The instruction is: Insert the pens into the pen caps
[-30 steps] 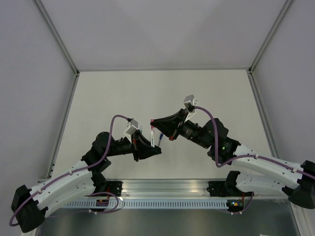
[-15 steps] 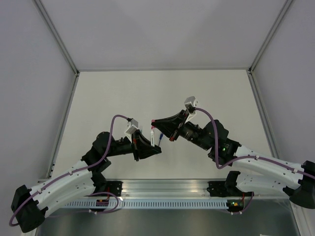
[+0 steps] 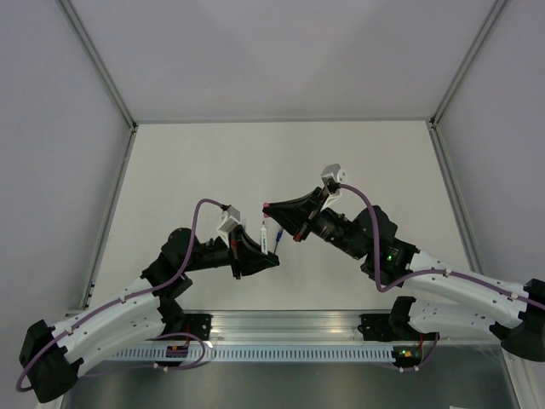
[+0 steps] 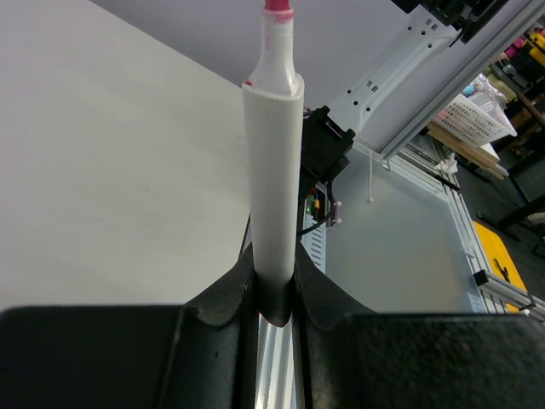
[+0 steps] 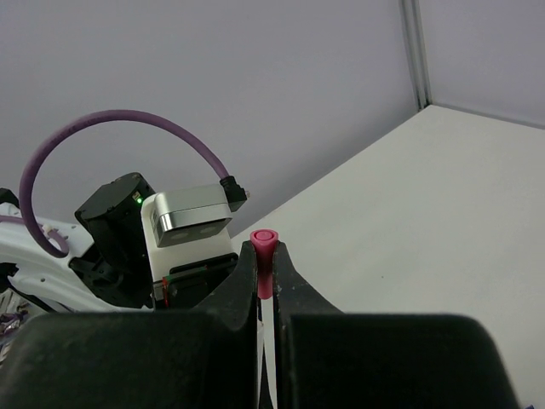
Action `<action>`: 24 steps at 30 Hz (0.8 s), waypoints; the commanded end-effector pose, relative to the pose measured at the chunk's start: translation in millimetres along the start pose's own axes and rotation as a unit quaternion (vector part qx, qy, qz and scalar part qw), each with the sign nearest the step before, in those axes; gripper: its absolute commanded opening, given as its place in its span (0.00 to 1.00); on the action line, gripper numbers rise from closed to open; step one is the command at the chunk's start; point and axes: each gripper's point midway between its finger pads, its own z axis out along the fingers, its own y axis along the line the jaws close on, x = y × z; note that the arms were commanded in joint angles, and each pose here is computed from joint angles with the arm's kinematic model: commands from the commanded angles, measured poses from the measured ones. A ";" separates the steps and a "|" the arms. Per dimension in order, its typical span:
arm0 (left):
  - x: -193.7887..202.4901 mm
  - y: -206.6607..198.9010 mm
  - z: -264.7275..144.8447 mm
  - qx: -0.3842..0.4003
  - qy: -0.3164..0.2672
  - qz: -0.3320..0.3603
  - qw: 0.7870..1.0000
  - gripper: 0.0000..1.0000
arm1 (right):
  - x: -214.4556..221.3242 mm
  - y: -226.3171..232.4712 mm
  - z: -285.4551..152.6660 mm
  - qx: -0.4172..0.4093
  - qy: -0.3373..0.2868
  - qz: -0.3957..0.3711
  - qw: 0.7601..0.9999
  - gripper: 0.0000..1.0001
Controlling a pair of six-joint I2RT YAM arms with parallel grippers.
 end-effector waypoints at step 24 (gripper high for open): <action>-13.7 1.4 2.9 -0.011 -0.013 0.019 1.000 0.02 | -18.3 12.9 7.7 -0.015 -0.020 0.008 1.000 0.00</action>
